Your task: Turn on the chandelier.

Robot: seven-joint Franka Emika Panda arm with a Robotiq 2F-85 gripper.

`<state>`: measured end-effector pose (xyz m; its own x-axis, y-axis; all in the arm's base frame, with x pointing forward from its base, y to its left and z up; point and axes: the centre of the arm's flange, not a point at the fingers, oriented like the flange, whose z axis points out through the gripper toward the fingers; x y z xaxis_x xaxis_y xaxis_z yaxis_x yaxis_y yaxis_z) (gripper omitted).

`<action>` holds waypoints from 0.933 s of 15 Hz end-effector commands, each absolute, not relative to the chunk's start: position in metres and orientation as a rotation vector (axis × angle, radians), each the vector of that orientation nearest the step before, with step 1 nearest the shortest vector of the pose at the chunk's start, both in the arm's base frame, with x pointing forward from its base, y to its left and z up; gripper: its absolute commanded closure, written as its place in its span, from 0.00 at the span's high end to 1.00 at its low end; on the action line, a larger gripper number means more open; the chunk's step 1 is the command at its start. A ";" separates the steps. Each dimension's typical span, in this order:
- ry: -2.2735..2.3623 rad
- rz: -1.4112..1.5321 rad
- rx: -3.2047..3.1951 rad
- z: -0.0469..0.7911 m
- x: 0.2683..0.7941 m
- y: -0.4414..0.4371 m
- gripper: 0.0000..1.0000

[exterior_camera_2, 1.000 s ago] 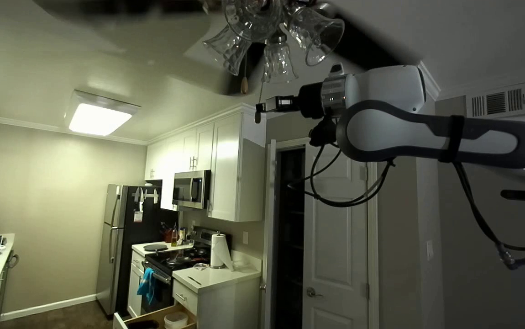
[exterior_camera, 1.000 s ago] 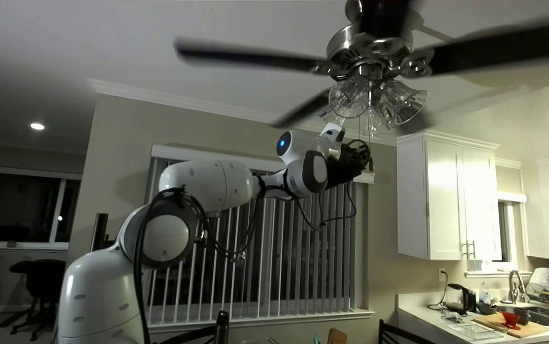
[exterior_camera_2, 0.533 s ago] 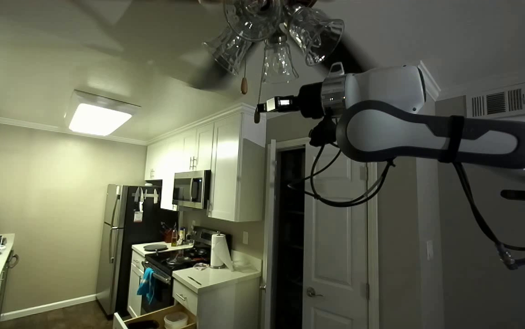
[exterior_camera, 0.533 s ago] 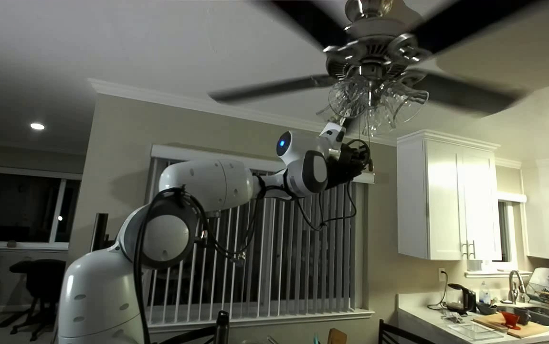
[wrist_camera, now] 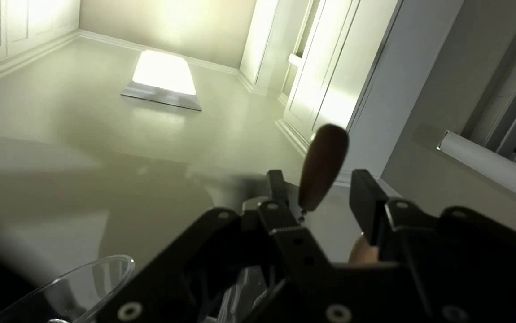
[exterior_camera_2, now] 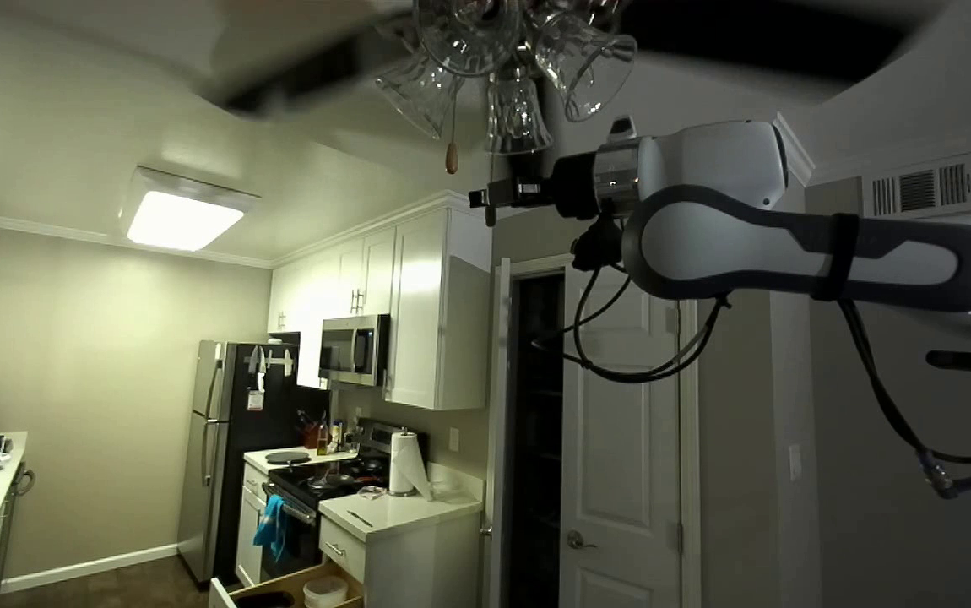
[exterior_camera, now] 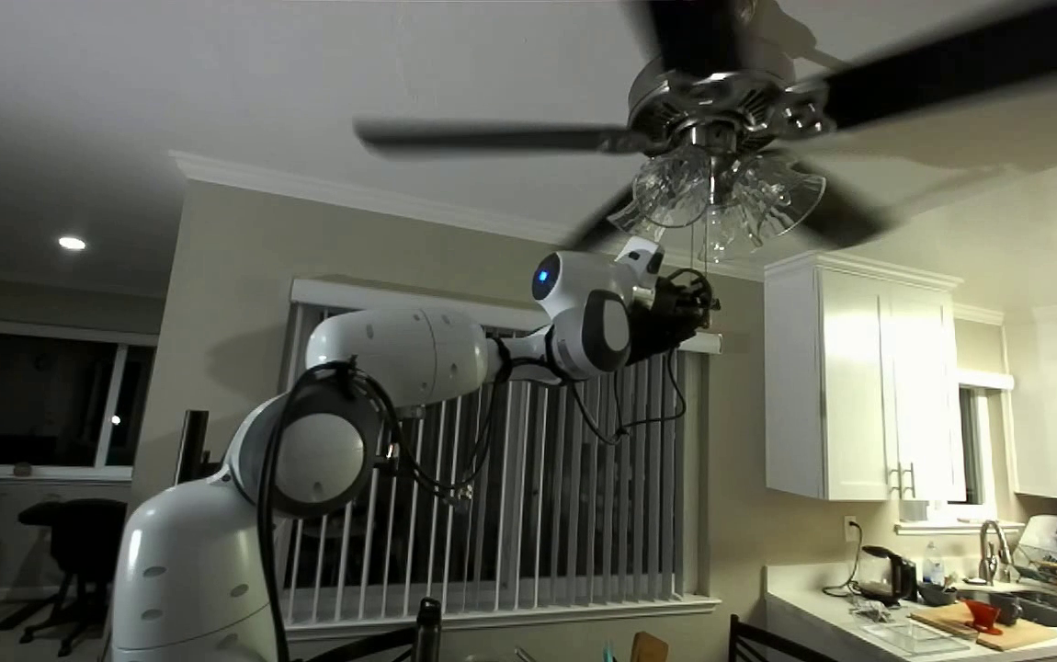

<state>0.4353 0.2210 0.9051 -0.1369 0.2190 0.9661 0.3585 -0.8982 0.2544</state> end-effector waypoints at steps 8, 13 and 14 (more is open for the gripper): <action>-0.703 -2.197 -2.001 0.906 0.431 0.230 0.04; -0.714 -2.160 -2.024 0.895 0.434 0.230 0.04; -0.708 -2.121 -2.044 0.883 0.439 0.229 0.04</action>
<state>0.4319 0.2295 0.9043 -0.1379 0.2205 0.9656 0.3734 -0.8914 0.2568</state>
